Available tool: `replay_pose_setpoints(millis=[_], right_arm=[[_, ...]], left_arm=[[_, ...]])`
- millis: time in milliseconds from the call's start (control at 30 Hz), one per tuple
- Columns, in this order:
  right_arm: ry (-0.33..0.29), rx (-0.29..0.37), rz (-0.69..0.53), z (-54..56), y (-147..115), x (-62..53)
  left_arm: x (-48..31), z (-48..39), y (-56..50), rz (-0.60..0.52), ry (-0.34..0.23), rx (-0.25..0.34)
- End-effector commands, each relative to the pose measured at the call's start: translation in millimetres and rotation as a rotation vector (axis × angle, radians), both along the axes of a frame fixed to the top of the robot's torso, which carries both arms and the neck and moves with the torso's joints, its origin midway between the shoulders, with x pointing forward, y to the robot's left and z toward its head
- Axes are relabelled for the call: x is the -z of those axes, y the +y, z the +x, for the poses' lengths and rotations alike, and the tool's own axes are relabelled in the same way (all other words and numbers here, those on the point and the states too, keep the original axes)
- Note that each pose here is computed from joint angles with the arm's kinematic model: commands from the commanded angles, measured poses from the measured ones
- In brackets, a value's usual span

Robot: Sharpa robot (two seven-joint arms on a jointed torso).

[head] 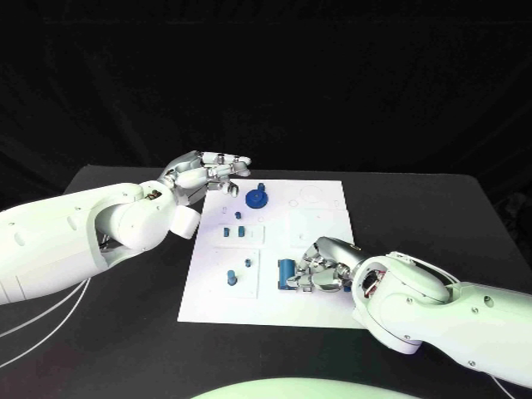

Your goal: Assemble the parts on the task board

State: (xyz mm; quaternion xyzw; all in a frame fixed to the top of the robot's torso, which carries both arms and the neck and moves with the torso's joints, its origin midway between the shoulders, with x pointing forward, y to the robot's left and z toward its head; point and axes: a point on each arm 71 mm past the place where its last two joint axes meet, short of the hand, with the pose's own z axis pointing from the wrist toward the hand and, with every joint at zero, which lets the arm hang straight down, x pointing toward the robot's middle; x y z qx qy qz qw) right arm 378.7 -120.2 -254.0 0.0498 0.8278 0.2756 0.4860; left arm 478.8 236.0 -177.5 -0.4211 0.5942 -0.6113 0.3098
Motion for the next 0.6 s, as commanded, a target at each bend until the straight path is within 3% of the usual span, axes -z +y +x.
replay_pose_setpoints(millis=[33,367,600], right_arm=[[-0.055,-0.014,-0.031,0.9,1.3,-2.1],[-0.107,0.003,0.049,-4.7,-12.0,-14.2],[-0.148,0.060,0.068,-5.3,-43.3,-30.8]], left_arm=[[-1.1,-0.1,-1.9,-0.012,-0.009,0.015],[-1.1,0.0,-1.6,-0.012,-0.010,0.014],[-1.0,0.0,-0.6,-0.010,-0.009,0.012]])
